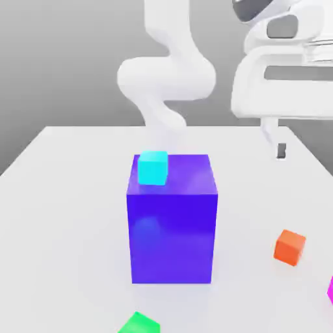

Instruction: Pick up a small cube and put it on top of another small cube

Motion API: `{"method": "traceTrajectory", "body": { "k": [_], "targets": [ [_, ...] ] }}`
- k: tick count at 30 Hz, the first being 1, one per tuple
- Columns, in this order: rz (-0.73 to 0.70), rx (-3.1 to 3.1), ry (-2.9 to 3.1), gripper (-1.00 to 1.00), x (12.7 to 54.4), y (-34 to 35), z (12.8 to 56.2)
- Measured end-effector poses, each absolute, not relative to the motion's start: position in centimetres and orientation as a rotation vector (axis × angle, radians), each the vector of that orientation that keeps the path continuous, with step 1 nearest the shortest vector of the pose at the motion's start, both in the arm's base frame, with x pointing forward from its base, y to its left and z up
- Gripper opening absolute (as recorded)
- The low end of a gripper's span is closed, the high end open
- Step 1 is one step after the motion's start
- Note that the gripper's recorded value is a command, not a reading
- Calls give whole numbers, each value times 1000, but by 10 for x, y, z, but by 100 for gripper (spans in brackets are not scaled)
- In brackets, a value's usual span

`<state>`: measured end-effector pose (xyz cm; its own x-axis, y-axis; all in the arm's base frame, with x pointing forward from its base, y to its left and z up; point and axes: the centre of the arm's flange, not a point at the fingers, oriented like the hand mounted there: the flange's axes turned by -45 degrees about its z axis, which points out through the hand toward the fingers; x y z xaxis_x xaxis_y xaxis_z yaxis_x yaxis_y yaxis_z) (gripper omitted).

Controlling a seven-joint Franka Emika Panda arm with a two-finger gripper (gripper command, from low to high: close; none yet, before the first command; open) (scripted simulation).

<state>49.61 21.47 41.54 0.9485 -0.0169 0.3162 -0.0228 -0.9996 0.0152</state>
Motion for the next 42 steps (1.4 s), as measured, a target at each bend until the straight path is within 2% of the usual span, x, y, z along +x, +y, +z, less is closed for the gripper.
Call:
{"method": "traceTrajectory", "body": {
  "k": [7,13,17,18,24,29,36,42],
  "targets": [
    [253,3119,-31,0,478,285,298],
    [33,3141,-33,0,435,339,203],
    [2,3143,-36,0,428,347,142],
    [1,3142,-35,-100,428,347,132],
    [2,3144,-34,-100,427,347,128],
    [1,3143,-37,-100,429,345,184],
    [-8,3113,-189,-100,499,203,207],
    [-11,3105,-344,-100,526,59,228]
  ]
}}
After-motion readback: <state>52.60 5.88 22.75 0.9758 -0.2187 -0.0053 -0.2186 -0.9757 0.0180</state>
